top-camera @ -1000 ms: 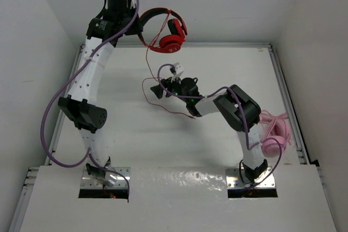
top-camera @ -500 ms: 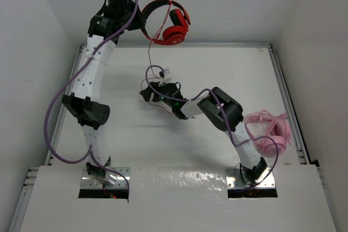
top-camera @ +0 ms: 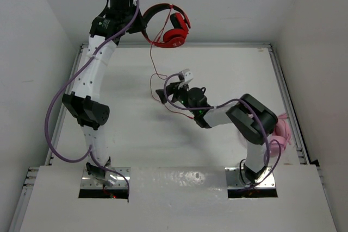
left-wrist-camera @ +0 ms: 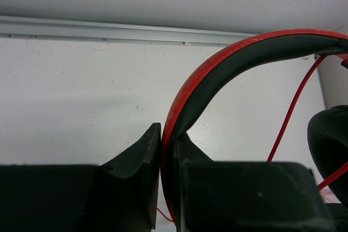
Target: Wrap the headphones
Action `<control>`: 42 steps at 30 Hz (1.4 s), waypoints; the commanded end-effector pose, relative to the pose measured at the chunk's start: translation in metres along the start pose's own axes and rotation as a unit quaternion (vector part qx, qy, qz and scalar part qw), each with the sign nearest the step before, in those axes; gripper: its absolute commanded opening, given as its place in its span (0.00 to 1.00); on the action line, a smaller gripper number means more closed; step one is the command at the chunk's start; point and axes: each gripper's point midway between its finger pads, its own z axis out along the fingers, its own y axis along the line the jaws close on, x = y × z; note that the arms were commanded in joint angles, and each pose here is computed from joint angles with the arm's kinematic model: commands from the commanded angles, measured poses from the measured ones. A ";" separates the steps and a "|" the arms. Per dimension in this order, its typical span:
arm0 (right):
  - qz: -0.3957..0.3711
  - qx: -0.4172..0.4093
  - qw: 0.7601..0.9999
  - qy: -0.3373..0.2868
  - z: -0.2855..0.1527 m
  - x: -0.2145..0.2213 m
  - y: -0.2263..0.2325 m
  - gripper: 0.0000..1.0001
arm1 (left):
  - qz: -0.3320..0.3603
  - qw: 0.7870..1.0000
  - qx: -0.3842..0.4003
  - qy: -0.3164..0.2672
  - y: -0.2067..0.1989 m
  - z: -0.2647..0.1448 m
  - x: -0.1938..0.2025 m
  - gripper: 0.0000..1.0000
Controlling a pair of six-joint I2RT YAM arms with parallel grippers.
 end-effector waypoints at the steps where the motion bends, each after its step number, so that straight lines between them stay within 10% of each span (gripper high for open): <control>1: -0.100 -0.044 0.990 -0.086 -0.006 -0.064 0.017 0.85 | -0.009 0.997 0.046 -0.067 -0.021 -0.041 -0.041 0.00; 10: -0.136 -0.018 0.986 -0.094 0.018 -0.084 0.012 0.73 | -0.006 0.996 0.057 -0.064 -0.025 -0.050 -0.040 0.00; 16: -0.080 -0.041 0.989 -0.119 0.041 -0.093 0.017 0.45 | 0.014 0.995 0.083 -0.058 -0.033 -0.055 -0.037 0.00; 18: -0.053 -0.034 0.989 -0.137 0.044 -0.105 0.004 0.16 | 0.026 0.994 0.099 -0.044 -0.036 -0.057 -0.029 0.00; 24: 0.006 0.007 0.979 -0.205 0.023 -0.152 -0.049 0.00 | 0.098 0.981 0.170 0.003 -0.047 -0.062 0.003 0.00; 34: -0.089 0.123 0.971 -0.184 -0.046 -0.187 -0.128 0.00 | 0.292 0.919 0.234 0.121 -0.035 -0.054 0.087 0.00; 42: -0.162 0.118 0.974 -0.101 -0.062 -0.194 -0.130 0.00 | 0.432 0.885 0.097 0.143 0.005 -0.030 0.111 0.00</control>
